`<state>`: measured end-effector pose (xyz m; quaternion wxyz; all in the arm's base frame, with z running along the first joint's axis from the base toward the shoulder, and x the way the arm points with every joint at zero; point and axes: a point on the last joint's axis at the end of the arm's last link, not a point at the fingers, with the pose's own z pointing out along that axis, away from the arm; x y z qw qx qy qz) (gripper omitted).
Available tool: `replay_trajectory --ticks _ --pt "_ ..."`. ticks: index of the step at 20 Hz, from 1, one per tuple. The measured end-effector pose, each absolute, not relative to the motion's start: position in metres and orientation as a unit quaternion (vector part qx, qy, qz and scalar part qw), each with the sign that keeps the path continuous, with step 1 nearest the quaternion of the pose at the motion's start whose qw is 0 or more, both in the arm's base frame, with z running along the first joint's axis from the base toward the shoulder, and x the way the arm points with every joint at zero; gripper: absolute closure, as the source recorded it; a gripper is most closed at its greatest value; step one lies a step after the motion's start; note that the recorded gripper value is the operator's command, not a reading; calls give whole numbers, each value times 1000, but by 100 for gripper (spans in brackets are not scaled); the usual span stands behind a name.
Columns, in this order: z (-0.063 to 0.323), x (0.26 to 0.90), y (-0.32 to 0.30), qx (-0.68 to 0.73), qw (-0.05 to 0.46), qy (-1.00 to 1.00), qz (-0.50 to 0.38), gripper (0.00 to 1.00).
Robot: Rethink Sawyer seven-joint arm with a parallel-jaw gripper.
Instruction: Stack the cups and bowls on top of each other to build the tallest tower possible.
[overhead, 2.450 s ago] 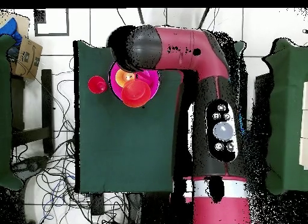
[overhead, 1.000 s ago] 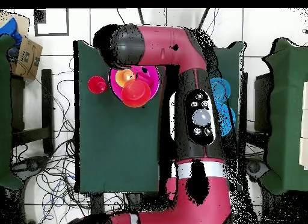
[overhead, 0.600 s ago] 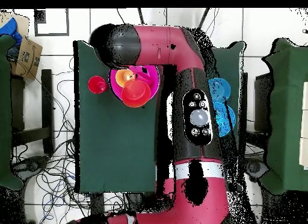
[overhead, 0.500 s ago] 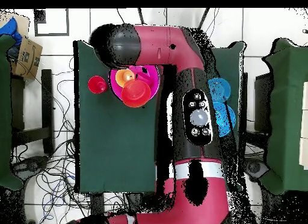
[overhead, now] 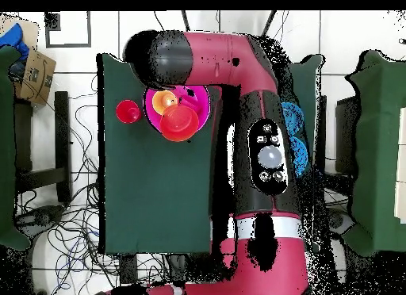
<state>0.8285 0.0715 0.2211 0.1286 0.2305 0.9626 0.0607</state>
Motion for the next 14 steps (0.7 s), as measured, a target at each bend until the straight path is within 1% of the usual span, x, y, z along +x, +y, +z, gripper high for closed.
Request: replay_trajectory --ticks 8,14 --pt "236 827 67 232 130 962 56 0" --pt "248 823 64 233 120 964 50 0"
